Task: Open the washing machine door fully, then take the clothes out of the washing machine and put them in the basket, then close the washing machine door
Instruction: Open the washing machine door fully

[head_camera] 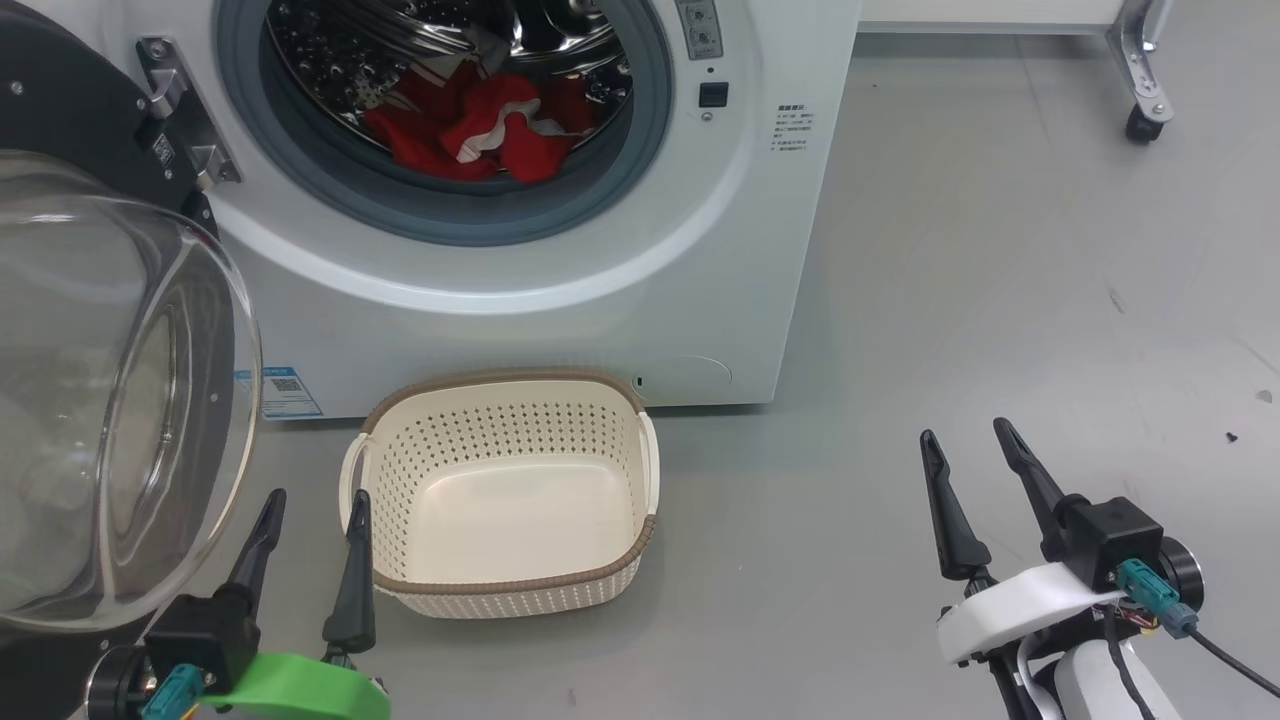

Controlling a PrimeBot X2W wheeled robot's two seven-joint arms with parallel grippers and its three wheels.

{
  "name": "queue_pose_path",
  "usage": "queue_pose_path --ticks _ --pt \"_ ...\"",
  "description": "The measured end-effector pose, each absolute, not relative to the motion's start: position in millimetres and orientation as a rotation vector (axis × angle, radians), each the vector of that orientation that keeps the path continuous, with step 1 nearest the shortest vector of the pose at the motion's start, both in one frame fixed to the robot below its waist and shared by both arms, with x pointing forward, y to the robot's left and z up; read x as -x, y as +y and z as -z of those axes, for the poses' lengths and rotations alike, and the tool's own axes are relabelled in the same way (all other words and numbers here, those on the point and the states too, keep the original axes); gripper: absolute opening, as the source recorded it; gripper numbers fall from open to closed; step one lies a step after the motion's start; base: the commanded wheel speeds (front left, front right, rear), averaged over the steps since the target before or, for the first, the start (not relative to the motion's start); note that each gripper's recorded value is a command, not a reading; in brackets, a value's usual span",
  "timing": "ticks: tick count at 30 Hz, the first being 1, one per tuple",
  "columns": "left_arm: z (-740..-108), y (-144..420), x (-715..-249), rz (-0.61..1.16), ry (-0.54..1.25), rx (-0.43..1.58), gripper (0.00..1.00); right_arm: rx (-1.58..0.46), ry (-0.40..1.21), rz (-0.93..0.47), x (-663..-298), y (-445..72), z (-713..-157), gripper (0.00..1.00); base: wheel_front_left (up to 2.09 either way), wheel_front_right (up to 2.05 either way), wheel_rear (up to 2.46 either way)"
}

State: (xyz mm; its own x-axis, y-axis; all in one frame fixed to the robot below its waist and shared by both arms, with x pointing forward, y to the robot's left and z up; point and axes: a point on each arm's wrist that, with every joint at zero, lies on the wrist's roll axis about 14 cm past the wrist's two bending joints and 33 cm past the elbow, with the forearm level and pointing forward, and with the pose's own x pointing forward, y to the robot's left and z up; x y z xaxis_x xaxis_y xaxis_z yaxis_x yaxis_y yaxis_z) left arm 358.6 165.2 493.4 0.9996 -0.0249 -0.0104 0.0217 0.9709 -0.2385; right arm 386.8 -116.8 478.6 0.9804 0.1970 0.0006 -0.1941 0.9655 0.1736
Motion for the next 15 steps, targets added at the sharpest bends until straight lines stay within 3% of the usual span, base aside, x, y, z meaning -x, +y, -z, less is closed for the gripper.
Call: queue_pose_path --ticks 15 --pt "-489 147 -363 0.075 0.047 0.229 1.00 -0.178 0.018 -0.130 -372 -135 -477 1.00 0.00 0.00 0.00"
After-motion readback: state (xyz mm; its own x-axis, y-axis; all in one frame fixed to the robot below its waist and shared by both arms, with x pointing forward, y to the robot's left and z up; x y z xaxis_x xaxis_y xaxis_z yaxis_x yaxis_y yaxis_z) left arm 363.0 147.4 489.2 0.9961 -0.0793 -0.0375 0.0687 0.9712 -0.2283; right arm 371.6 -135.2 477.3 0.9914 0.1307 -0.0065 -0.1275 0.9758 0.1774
